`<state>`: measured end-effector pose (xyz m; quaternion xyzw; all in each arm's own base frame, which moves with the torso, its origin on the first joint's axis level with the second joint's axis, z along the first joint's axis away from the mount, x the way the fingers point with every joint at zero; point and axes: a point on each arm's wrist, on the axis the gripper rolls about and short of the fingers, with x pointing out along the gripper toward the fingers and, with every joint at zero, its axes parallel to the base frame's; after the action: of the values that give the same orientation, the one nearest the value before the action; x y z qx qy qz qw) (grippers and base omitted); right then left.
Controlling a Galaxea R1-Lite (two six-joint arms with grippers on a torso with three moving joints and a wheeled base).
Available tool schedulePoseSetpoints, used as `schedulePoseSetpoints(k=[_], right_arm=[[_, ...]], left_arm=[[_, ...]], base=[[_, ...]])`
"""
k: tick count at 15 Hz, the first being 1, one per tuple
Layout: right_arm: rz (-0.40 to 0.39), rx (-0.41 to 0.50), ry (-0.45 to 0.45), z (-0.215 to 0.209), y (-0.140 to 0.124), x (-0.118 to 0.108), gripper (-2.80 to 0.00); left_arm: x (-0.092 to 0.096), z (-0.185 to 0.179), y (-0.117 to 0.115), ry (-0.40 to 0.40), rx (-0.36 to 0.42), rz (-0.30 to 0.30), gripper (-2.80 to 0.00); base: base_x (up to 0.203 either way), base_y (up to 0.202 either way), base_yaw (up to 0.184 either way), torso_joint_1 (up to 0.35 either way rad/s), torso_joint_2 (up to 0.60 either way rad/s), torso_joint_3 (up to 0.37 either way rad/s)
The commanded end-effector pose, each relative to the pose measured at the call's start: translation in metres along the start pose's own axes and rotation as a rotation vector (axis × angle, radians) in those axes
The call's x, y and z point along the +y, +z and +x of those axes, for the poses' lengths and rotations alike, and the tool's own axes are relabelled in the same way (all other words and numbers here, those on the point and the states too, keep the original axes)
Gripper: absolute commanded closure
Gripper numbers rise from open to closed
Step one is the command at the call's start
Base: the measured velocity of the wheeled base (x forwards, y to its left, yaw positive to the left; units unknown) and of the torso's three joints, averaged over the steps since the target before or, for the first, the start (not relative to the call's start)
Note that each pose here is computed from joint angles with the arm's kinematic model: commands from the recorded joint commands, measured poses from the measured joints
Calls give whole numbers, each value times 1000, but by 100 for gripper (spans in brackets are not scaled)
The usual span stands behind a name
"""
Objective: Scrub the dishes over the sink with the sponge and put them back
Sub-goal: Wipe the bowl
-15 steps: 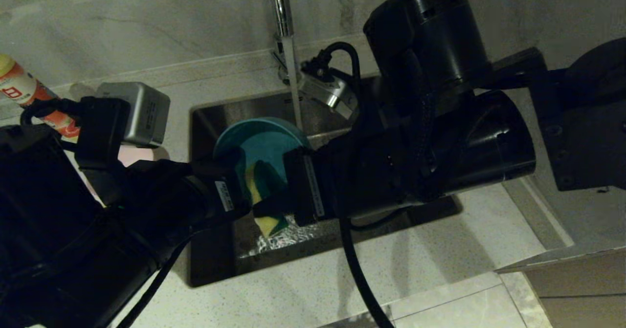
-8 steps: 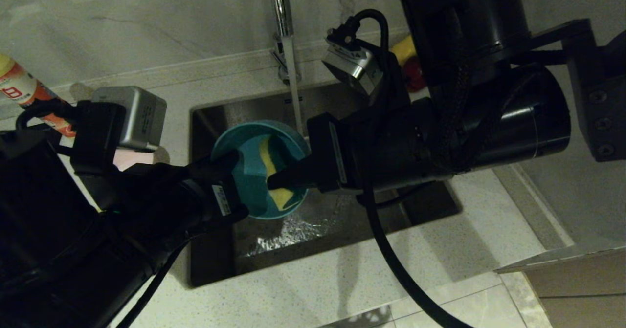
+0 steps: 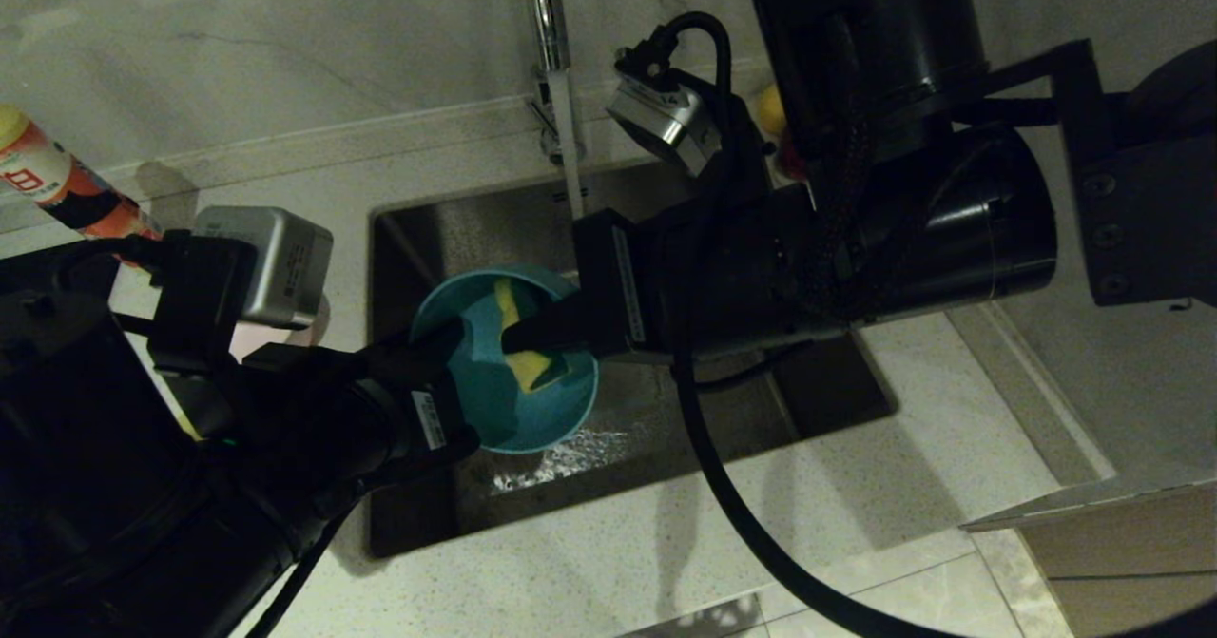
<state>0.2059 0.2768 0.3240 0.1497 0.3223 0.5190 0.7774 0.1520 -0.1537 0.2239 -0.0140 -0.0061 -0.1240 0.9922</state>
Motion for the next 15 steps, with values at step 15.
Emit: schedulePoseSetpoints(k=[15], right_arm=[[9, 33, 1, 0, -7, 3, 0]], left_arm=[[5, -6, 5, 9, -23, -19, 0]], base=[[0, 0, 0, 0, 0, 0]])
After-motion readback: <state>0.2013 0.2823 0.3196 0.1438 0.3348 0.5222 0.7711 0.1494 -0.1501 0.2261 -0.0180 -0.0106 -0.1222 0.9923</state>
